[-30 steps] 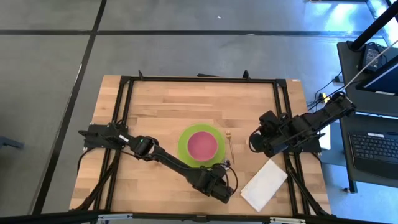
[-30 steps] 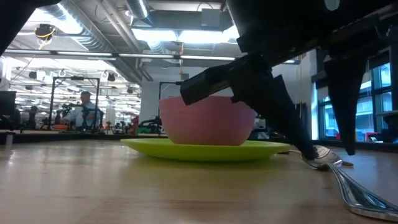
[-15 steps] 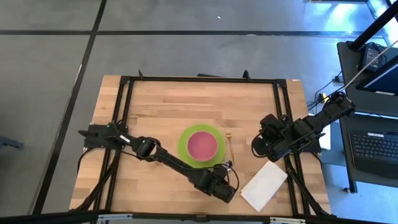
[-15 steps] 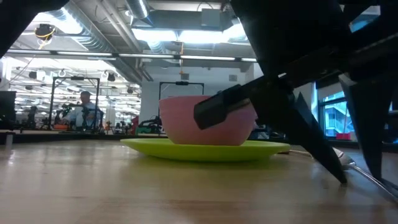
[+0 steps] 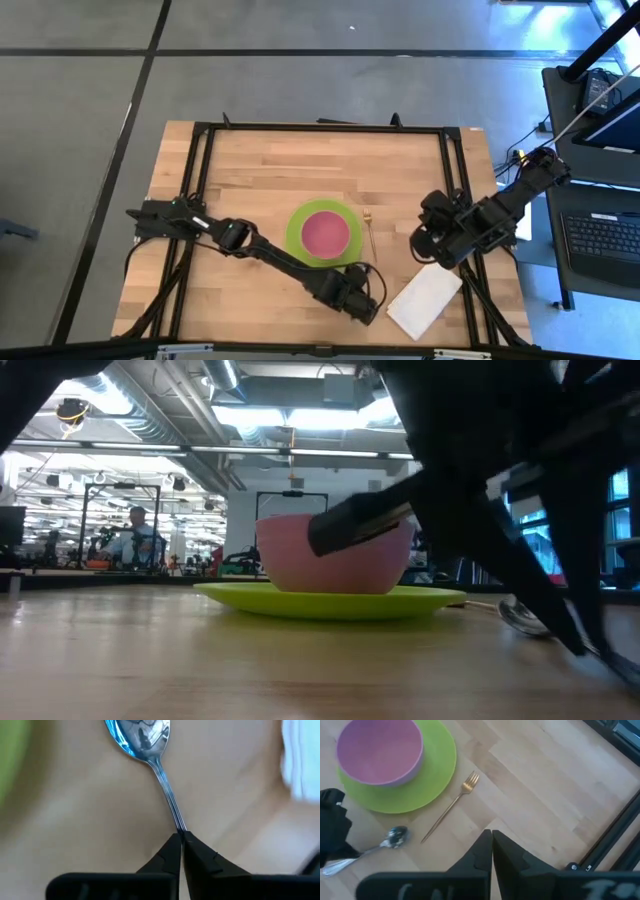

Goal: Set table place
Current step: Put the spoon into the pink bowl

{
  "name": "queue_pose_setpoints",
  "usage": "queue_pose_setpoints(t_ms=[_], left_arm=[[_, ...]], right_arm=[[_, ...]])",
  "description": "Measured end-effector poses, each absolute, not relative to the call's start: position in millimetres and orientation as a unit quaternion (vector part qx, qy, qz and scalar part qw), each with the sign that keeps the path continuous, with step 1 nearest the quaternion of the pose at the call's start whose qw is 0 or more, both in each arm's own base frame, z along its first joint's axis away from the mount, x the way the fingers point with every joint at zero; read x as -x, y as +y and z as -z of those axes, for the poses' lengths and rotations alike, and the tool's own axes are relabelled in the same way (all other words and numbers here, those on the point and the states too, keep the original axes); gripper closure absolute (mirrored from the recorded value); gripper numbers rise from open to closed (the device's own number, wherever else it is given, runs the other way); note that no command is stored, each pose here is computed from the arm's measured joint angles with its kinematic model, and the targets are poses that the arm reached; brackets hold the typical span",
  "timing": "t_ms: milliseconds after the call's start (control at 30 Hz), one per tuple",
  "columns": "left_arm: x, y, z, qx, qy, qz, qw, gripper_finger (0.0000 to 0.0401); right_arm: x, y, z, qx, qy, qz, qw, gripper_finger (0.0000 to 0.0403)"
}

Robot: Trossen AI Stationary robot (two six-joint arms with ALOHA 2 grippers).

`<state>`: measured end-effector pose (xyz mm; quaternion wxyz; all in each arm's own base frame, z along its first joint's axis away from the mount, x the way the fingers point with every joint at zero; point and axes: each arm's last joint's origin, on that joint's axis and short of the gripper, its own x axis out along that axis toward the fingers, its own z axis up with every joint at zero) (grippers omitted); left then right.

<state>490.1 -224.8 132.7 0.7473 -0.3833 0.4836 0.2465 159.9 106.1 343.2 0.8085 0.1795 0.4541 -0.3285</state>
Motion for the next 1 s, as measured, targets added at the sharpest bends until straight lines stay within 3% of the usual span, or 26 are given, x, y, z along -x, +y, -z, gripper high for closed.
queue_pose_setpoints(t_ms=[300,567,1000], left_arm=[[-486.5,-232.5,-131.9,0.410,0.541,-0.196,0.708,0.0348],[-486.4,-233.1,-134.5,0.417,0.546,-0.189,0.702,0.0302],[-478.8,-229.2,-155.1,0.407,0.535,-0.214,0.708,0.0321]], right_arm=[[-156.1,111.7,-343.2,-0.172,0.457,0.314,0.814,0.0386],[-156.0,111.6,-341.2,-0.169,0.458,0.316,0.813,0.0386],[-151.7,109.5,-315.7,-0.161,0.487,0.344,0.786,0.0386]])
